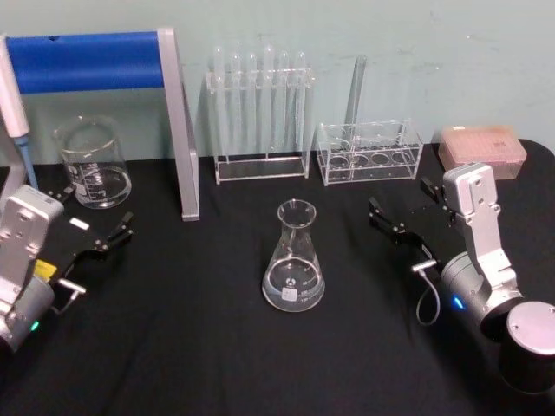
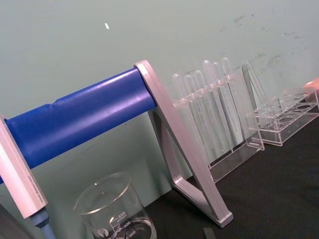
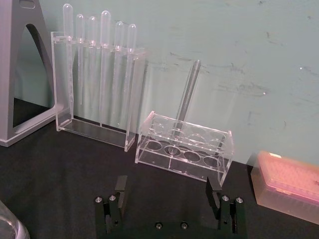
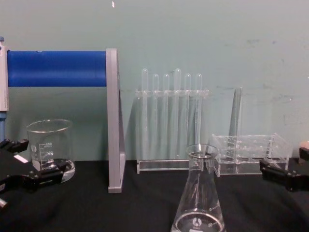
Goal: Grasp the erlenmeyer flask with one hand, shake it three times, then place it back.
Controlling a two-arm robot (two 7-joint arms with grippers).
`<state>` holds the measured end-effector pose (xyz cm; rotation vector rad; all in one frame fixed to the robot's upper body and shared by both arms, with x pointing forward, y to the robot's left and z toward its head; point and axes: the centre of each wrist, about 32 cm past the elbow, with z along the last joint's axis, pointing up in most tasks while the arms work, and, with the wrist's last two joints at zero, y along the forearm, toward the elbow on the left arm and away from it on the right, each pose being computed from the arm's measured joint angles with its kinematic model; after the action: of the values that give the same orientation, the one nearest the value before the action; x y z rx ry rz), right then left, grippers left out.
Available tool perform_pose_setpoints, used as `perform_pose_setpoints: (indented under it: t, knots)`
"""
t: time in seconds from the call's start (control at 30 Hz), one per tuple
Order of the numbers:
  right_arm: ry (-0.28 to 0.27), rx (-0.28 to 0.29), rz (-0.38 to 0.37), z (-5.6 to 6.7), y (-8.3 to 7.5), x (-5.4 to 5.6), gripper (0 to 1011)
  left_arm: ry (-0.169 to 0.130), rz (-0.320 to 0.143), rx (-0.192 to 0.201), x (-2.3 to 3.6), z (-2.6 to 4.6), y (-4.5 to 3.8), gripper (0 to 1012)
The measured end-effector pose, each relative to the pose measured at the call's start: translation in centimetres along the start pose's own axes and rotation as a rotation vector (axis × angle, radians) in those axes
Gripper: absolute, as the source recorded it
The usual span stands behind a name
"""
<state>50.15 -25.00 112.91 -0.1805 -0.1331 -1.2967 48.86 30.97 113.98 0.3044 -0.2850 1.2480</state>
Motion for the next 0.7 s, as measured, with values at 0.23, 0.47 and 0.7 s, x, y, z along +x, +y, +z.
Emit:
perform_pose_setpoints:
  t: [0.23, 0.47, 0.7]
  knots:
    - [0.0, 0.0, 0.0, 0.0, 0.0, 0.0, 1000, 0.0, 0.0, 0.0, 0.0, 0.0, 0.0, 1001]
    - [0.0, 0.0, 0.0, 0.0, 0.0, 0.0, 1000, 0.0, 0.0, 0.0, 0.0, 0.0, 0.0, 1001]
    - [0.0, 0.0, 0.0, 0.0, 0.0, 0.0, 1000, 0.0, 0.0, 0.0, 0.0, 0.0, 0.0, 1001]
